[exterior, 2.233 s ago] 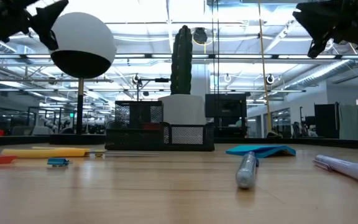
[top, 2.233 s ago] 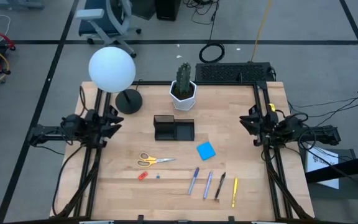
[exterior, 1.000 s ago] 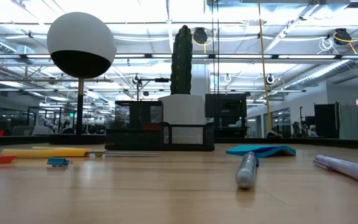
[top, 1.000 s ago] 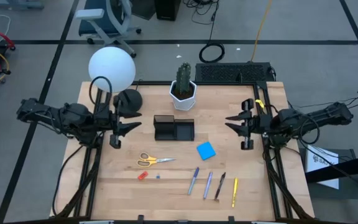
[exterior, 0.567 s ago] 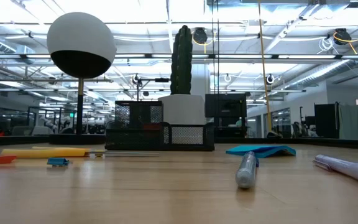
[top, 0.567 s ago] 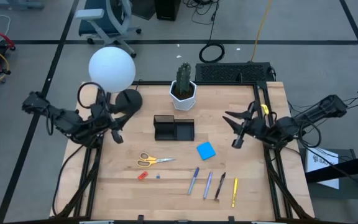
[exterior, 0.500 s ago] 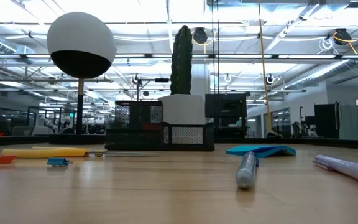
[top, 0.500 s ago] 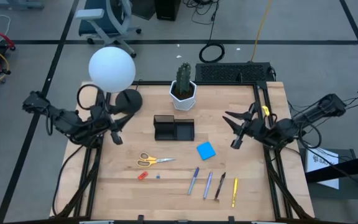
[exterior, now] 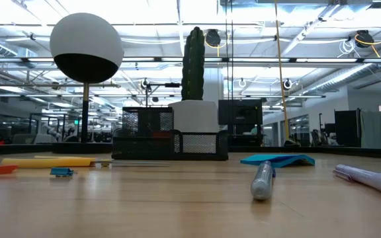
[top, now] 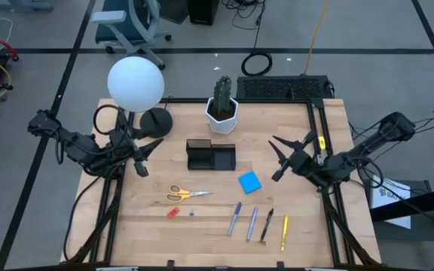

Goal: Pick and place office supplies into organizer
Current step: Put the black pen into the desk organizer

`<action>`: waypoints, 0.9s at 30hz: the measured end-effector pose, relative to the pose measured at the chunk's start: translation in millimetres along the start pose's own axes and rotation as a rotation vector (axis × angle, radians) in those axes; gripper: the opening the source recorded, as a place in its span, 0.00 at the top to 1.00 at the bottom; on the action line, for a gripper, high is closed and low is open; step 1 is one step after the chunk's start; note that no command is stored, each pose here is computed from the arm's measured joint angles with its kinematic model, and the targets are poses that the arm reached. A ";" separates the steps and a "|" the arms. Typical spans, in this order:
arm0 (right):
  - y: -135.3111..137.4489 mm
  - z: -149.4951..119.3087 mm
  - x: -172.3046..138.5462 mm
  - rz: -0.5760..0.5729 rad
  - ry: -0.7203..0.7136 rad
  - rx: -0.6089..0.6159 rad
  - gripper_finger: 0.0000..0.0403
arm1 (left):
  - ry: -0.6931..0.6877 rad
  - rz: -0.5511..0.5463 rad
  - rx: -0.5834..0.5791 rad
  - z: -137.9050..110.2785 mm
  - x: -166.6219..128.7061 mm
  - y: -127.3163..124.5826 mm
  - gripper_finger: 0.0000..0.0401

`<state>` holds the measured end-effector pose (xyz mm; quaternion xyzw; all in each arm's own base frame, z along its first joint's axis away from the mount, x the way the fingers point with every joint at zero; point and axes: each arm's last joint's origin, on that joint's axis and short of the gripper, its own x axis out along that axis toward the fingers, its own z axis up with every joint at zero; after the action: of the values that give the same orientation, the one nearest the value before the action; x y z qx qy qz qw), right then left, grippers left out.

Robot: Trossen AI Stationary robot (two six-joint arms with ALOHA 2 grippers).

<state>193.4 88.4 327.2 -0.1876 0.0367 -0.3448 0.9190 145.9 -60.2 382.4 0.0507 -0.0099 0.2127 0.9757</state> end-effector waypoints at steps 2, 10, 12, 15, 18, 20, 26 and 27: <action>3.0 -1.2 0.6 0.002 0.003 -0.020 0.81 | 0.000 0.000 -0.001 0.1 0.0 0.0 0.62; 17.3 -7.1 3.4 0.013 0.016 -0.130 0.81 | -0.001 -0.001 -0.003 0.1 0.0 0.0 0.62; 17.8 -7.4 3.5 0.013 0.016 -0.132 0.81 | -0.001 -0.001 -0.003 0.1 0.0 0.0 0.62; 18.0 -7.2 2.8 0.016 0.015 -0.131 0.81 | -0.001 -0.002 -0.003 0.1 0.0 0.0 0.62; 20.1 -7.2 -1.3 0.036 0.010 -0.152 0.81 | -0.001 -0.003 -0.003 0.1 0.0 0.0 0.62; 21.2 -6.6 -4.3 0.050 0.003 -0.155 0.81 | -0.001 -0.003 -0.002 0.1 0.0 0.0 0.62; 22.6 -1.5 -4.9 0.092 0.044 -0.186 0.81 | -0.001 -0.002 -0.002 0.0 0.0 -0.1 0.62; 22.6 0.9 -4.1 0.121 0.051 -0.174 0.81 | -0.001 -0.002 -0.003 0.2 0.0 0.0 0.62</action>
<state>204.5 107.0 319.4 -0.2551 0.1012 -0.2891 0.9171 145.9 -60.3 382.6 0.0495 -0.0106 0.2115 0.9761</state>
